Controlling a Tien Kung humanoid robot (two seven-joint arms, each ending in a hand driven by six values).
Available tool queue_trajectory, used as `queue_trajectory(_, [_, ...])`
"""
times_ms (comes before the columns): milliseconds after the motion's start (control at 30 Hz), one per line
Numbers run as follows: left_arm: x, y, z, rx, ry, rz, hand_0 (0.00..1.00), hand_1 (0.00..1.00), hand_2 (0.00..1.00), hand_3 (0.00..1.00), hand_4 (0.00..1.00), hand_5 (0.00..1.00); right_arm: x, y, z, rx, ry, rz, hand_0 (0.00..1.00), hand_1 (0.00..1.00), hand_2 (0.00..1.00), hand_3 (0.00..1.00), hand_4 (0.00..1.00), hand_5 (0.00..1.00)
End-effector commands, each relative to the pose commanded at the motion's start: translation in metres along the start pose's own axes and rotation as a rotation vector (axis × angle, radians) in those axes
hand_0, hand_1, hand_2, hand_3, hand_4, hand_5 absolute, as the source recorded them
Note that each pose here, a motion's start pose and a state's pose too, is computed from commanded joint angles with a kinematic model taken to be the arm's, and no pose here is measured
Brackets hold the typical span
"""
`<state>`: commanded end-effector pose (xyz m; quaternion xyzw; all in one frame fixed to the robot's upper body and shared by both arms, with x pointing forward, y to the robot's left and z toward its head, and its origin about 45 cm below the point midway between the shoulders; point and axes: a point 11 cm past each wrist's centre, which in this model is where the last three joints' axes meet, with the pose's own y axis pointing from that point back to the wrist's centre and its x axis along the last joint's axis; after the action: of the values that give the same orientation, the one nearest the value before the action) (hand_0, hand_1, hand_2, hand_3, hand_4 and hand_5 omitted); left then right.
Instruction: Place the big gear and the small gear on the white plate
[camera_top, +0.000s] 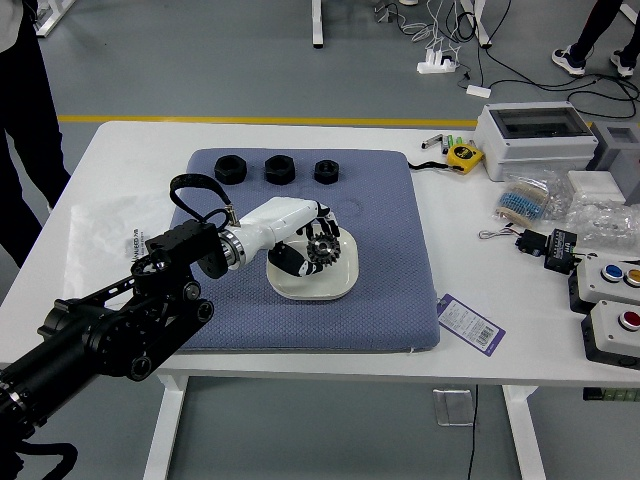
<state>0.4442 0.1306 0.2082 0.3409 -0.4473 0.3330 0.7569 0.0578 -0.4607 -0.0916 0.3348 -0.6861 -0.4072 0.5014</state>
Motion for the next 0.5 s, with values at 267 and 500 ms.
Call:
queue_trajectory(267, [0.001, -0.001, -0.011, 0.059, -0.026, -0.023, 0.635, 0.713, 0.860, 0.774, 0.998, 0.222, 0.000, 0.000, 0.000, 0.001, 0.000, 0.000, 0.682, 0.659, 0.736, 0.584, 0.799, 0.717])
queue_trajectory(500, [0.001, 0.000, -0.014, 0.074, -0.026, -0.003, 0.646, 0.723, 0.940, 0.793, 0.998, 0.243, 0.001, 0.000, 0.002, -0.003, 0.002, 0.000, 0.682, 0.659, 0.736, 0.585, 0.799, 0.717])
